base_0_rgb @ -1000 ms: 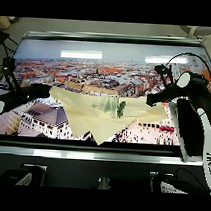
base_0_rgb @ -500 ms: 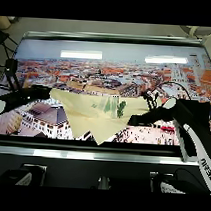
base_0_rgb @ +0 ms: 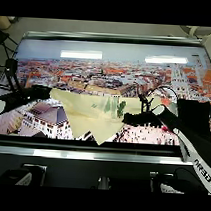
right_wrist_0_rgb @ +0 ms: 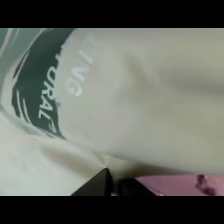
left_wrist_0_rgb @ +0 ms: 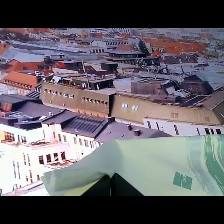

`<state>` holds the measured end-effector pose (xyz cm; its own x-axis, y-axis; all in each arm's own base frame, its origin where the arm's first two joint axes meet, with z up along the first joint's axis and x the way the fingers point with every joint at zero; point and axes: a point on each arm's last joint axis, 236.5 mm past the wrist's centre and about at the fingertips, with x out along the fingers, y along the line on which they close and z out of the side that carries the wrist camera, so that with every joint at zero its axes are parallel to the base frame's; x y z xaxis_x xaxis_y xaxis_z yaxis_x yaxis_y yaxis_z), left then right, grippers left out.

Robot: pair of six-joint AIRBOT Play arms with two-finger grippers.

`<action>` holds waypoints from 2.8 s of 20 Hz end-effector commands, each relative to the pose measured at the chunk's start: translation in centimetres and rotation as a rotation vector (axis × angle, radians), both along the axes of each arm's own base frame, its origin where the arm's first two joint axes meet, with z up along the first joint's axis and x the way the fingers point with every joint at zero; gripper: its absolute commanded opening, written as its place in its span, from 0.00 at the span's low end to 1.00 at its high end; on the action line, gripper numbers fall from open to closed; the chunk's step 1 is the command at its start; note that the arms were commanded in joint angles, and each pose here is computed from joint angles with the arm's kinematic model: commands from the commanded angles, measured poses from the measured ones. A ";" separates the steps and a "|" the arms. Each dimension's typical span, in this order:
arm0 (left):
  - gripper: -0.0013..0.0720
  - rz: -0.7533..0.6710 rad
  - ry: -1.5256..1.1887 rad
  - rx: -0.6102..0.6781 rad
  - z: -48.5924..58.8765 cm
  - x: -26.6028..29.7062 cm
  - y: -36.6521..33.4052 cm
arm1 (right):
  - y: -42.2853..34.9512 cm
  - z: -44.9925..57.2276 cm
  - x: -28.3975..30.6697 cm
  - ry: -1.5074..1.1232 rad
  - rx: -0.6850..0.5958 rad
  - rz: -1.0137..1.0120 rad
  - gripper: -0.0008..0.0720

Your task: Fold the shirts.

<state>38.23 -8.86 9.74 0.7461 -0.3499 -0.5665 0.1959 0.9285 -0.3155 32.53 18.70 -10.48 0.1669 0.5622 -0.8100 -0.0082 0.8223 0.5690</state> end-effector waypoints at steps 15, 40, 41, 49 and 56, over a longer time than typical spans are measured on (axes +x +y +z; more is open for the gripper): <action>0.05 0.059 -1.093 -0.119 48.8 -19.2 1.6 | -18.4 60.5 -9.7 -1.538 -0.923 -0.078 0.04; 0.05 0.150 0.102 0.155 -0.4 11.9 7.8 | -10.0 20.8 23.0 -0.698 -0.689 0.079 0.04; 0.05 0.154 0.150 0.142 -2.6 12.5 7.6 | -9.2 18.7 23.5 -0.666 -0.648 0.067 0.04; 0.62 0.120 0.533 -0.022 -12.4 9.4 4.1 | -7.6 9.8 22.9 -0.442 -0.531 0.057 0.47; 0.75 0.072 0.951 -0.100 -12.9 -2.5 10.1 | -18.3 11.6 12.7 -0.143 -0.423 0.326 0.53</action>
<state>42.27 0.42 -2.21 0.2176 -0.3221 -0.9214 -0.1922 0.9114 -0.3640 51.66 2.76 2.03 0.4054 0.1259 -0.9054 -0.2492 0.9682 0.0230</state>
